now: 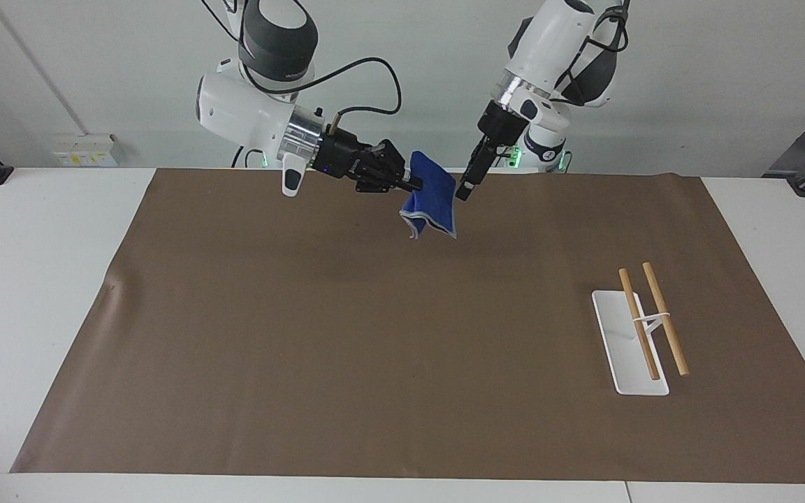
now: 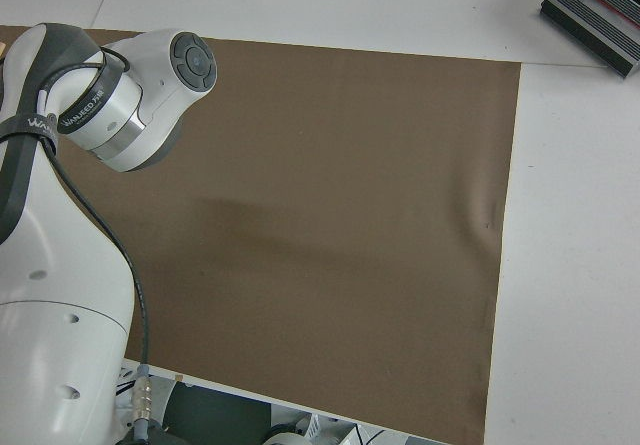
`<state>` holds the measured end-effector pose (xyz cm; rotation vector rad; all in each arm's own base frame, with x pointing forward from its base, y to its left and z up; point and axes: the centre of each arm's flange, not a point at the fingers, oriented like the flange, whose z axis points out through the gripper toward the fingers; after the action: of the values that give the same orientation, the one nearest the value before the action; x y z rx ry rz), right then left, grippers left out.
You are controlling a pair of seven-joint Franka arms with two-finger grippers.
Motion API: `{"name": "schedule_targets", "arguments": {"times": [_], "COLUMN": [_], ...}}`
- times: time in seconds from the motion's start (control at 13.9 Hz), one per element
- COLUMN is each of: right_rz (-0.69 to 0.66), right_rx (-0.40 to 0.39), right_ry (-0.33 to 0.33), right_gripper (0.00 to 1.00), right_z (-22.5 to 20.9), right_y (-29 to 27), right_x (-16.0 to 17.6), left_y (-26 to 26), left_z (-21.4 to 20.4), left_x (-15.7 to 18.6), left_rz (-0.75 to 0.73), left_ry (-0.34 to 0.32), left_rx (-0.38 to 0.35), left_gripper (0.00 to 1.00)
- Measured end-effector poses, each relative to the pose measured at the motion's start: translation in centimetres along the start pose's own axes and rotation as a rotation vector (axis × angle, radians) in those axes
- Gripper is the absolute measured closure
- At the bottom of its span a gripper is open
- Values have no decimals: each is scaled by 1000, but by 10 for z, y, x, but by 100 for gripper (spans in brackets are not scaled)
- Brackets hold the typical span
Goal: Right arm passes towel to left arm to hang
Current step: 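Grasp the towel with the left gripper beside the right gripper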
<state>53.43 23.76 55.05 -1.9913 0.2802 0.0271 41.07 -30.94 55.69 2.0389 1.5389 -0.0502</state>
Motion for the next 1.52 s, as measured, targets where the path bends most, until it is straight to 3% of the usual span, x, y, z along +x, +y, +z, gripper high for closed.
{"name": "schedule_targets", "arguments": {"times": [0.29, 0.72, 0.87, 1.08, 1.3, 1.52], "right_rz": [-1, 5, 7, 10, 11, 3], "right_rx": [-1, -8, -9, -11, -11, -28], "right_ry": [6, 5, 4, 6, 8, 20], "right_gripper": [93, 93, 93, 93, 93, 81], "right_z": [-1, 0, 1, 1, 0, -5], "right_y": [1, 9, 10, 12, 12, 15], "right_x": [0, 0, 0, 0, 1, 4], "left_y": [-3, 19, 25, 34, 41, 47], "left_z": [1, -9, -9, -14, -17, -18], "left_x": [-7, 9, 19, 30, 37, 50], "left_rz": [-196, -333, -356, -349, -233, -130], "left_ry": [-9, -39, -35, -28, -12, 13], "left_rx": [-3, -141, -164, -186, -209, -234], "left_gripper": [9, 79, 98, 98, 98, 98]}}
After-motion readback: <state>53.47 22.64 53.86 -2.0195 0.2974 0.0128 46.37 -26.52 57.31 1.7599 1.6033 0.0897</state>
